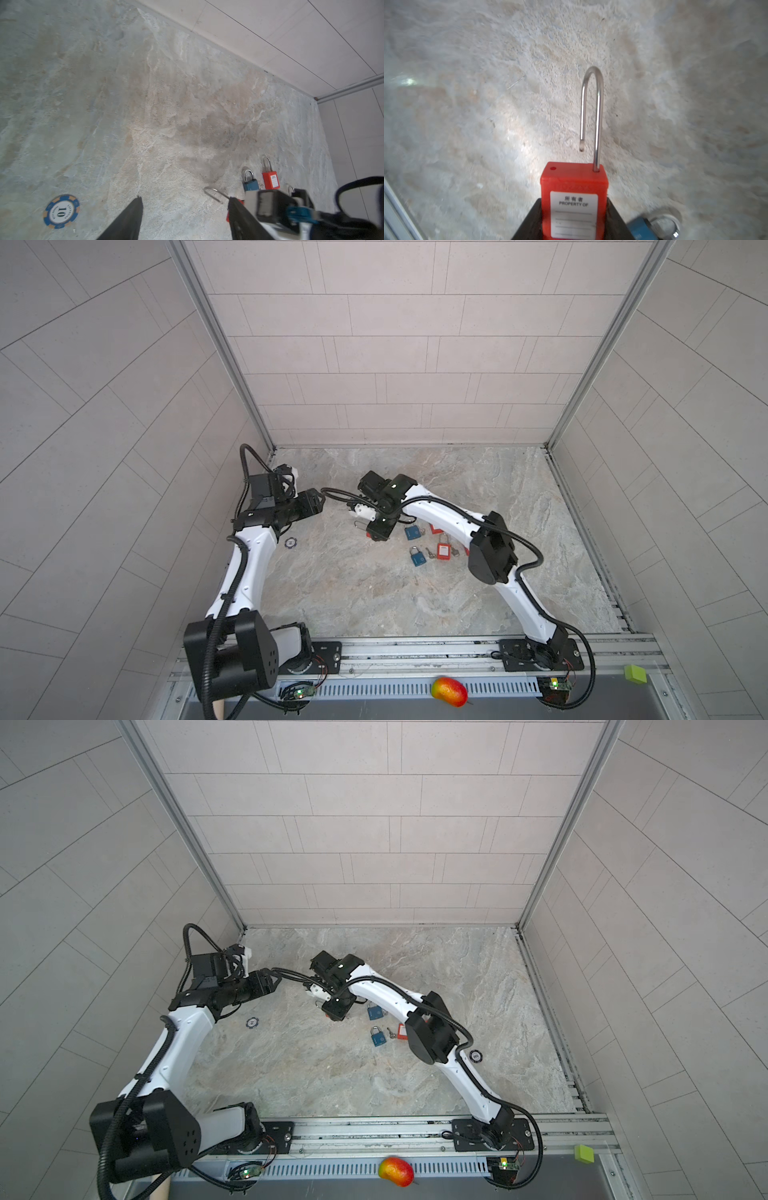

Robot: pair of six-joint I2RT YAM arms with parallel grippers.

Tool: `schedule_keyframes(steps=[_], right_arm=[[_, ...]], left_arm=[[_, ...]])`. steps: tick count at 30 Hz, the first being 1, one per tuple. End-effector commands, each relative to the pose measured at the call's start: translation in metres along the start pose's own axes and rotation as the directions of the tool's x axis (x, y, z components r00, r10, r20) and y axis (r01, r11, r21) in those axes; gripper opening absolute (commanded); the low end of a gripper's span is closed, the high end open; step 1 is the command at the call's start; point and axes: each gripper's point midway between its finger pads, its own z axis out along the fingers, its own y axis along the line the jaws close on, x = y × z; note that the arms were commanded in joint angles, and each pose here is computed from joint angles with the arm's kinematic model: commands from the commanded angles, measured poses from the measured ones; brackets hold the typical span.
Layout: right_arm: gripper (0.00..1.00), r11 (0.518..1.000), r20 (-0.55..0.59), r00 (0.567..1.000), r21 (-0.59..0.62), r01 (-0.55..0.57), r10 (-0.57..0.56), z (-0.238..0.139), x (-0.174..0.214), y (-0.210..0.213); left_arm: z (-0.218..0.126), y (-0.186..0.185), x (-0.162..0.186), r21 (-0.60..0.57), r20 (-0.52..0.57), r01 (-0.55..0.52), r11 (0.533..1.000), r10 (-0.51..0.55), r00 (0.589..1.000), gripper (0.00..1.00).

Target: Lock with the key

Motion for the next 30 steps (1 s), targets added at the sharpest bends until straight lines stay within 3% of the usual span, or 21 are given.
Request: schedule_keyframes(steps=[1,4,6,8,13,16,20,30], right_arm=[[0.30,0.993,0.094,0.990,-0.033,0.110,-0.106,-0.056,0.009,-0.001],[0.29,0.979,0.121,0.974,-0.051,0.197,-0.190,-0.080,0.032,0.004],[0.29,0.972,0.147,0.964,-0.044,0.229,-0.220,-0.095,0.042,0.005],[0.28,0.970,0.159,0.959,-0.035,0.241,-0.233,-0.107,0.054,0.003],[0.28,0.938,0.172,0.925,-0.010,0.346,-0.339,-0.136,0.078,0.010],[0.27,0.910,0.175,0.897,-0.018,0.414,-0.405,-0.143,0.090,0.020],[0.27,0.896,0.200,0.879,-0.016,0.444,-0.432,-0.152,0.096,0.029],[0.25,0.867,0.269,0.833,0.016,0.497,-0.483,-0.162,0.099,0.041]], left_arm=[[0.001,-0.038,0.006,0.137,0.021,-0.170,0.976,0.168,0.986,0.65],[0.006,-0.070,0.018,0.203,0.042,-0.337,0.919,0.336,0.941,0.65],[0.006,-0.094,0.028,0.269,0.082,-0.446,0.854,0.442,0.893,0.65],[0.002,-0.122,0.040,0.363,0.154,-0.553,0.750,0.537,0.830,0.65],[-0.017,-0.177,0.085,0.503,0.338,-0.756,0.419,0.710,0.618,0.63],[-0.023,-0.196,0.093,0.522,0.412,-0.791,0.320,0.717,0.562,0.61],[-0.021,-0.205,0.091,0.483,0.464,-0.829,0.282,0.720,0.515,0.60],[-0.023,-0.225,0.102,0.554,0.509,-0.810,0.194,0.691,0.513,0.47]])
